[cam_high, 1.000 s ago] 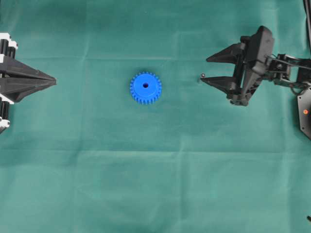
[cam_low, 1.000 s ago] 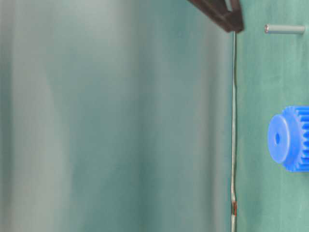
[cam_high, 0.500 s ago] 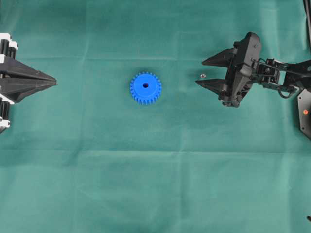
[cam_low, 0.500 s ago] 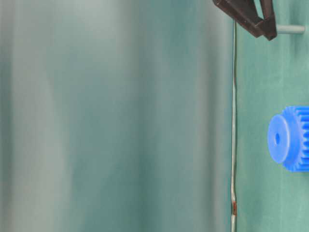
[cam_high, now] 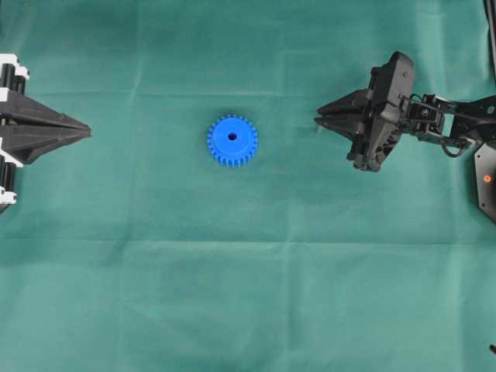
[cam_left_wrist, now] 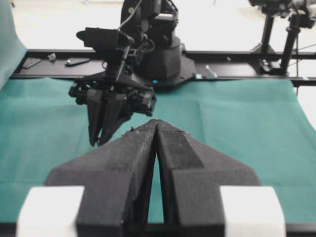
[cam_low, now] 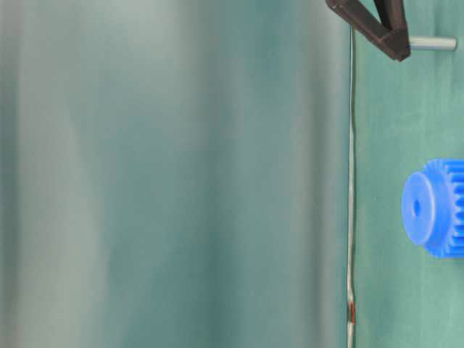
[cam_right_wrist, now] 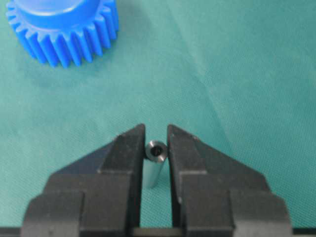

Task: Insert the shaft placed at a random location into the center hole of the medium gear at another random location.
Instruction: 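Lower the right gripper over the shaft and close on it, then lift the shaft upright with the right gripper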

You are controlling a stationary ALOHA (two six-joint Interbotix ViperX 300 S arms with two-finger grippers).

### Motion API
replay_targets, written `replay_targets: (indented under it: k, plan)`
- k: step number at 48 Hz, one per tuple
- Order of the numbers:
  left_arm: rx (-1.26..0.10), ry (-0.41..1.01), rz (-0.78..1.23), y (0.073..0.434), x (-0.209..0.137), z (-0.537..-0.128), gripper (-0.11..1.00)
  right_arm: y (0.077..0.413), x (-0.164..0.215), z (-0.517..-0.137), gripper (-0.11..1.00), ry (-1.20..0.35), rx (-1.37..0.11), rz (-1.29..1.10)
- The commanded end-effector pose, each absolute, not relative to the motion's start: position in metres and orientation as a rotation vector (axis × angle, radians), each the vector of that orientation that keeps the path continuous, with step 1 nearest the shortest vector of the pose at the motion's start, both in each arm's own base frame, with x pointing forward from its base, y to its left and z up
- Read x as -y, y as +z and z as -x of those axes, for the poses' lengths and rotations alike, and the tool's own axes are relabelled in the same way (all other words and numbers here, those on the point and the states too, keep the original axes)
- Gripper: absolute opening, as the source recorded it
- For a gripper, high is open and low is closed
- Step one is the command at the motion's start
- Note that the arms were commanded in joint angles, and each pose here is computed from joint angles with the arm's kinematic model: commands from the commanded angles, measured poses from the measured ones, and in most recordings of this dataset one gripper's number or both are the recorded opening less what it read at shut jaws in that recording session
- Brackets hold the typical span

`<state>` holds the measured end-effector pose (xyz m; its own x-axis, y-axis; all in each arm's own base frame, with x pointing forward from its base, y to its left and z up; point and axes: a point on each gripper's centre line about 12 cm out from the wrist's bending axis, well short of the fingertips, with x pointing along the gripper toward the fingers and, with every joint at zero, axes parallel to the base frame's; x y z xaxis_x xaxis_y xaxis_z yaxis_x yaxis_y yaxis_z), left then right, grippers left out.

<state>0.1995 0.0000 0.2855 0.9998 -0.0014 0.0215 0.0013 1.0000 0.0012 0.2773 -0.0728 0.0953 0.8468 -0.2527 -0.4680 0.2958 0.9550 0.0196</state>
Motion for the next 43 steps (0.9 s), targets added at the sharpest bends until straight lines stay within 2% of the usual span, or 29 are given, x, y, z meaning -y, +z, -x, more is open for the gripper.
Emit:
replay_targets:
  k: [1, 20, 43]
  plan:
    - [0.040, -0.002, -0.001, 0.294, 0.000, -0.202, 0.00, 0.102, 0.071, -0.283, 0.14, -0.274, -0.449, -0.074]
    - [0.038, -0.002, 0.000, 0.293, 0.000, -0.202, 0.00, 0.108, 0.071, -0.284, 0.14, -0.270, -0.437, -0.071]
    - [0.040, -0.003, 0.000, 0.294, 0.000, -0.202, 0.00, 0.181, 0.069, -0.292, 0.14, -0.243, -0.411, -0.060]
